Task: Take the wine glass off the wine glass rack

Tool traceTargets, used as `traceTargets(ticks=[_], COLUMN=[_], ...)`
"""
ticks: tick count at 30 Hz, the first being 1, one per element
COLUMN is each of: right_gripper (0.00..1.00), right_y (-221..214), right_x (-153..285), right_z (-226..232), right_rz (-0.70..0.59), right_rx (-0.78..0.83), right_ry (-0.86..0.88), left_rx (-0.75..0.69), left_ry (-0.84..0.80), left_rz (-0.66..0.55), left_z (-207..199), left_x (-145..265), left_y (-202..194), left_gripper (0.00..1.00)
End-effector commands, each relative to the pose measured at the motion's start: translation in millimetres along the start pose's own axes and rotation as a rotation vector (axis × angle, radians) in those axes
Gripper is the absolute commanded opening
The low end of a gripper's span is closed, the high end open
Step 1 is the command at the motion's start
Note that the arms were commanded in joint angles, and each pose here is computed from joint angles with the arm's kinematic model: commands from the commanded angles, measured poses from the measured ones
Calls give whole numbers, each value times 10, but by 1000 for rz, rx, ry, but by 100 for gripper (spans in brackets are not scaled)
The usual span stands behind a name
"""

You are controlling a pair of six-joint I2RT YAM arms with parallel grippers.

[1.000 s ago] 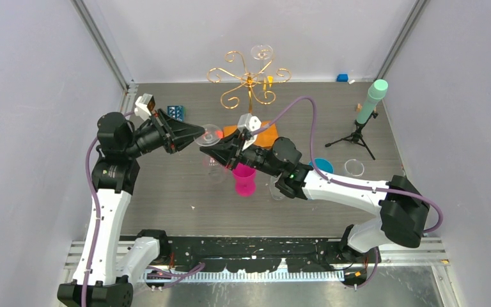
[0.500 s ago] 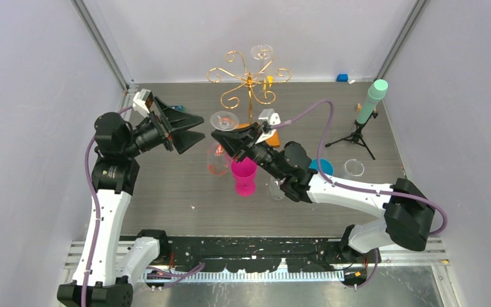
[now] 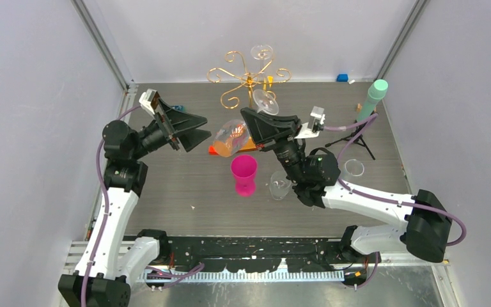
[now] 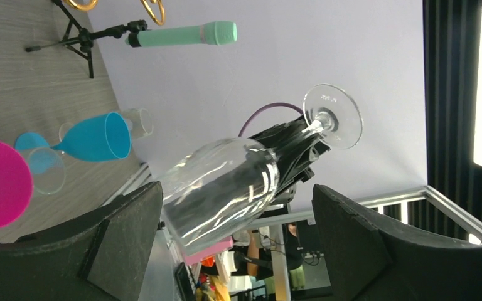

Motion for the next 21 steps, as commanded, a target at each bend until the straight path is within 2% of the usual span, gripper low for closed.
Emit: traceTargets(ticks=[1,12,17,21], right_gripper=[0,0,0,0], right_y=[533,531,446,348], right_x=[-107,-270,-331,-332], right_z=[152,111,93,56], right_rz=[-241,-310,-301,-288], right_rx=[-117,-137,-154,-192], right_ry=[-4,-45,-50,-63], left_rx=[-87,8,-12,-8], left_ry=[-105,-97,-145,-196], left_rz=[5,49,37,36], left_z=[-181,-128,-245,-368], left_x=[7,-39,-32,-23], left_y=[-32,-84,-86,-92], left_gripper=[90,83,80,67])
Point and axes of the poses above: each gripper's point midway between its finger pads, its own x axis back along the fingers, its own z axis along the line the jaws close on, y = z × x, the point moved 7 cm from there along x, back along the fingers, and after that the axes turned 1 degree about -x, right-handed, at the moved point
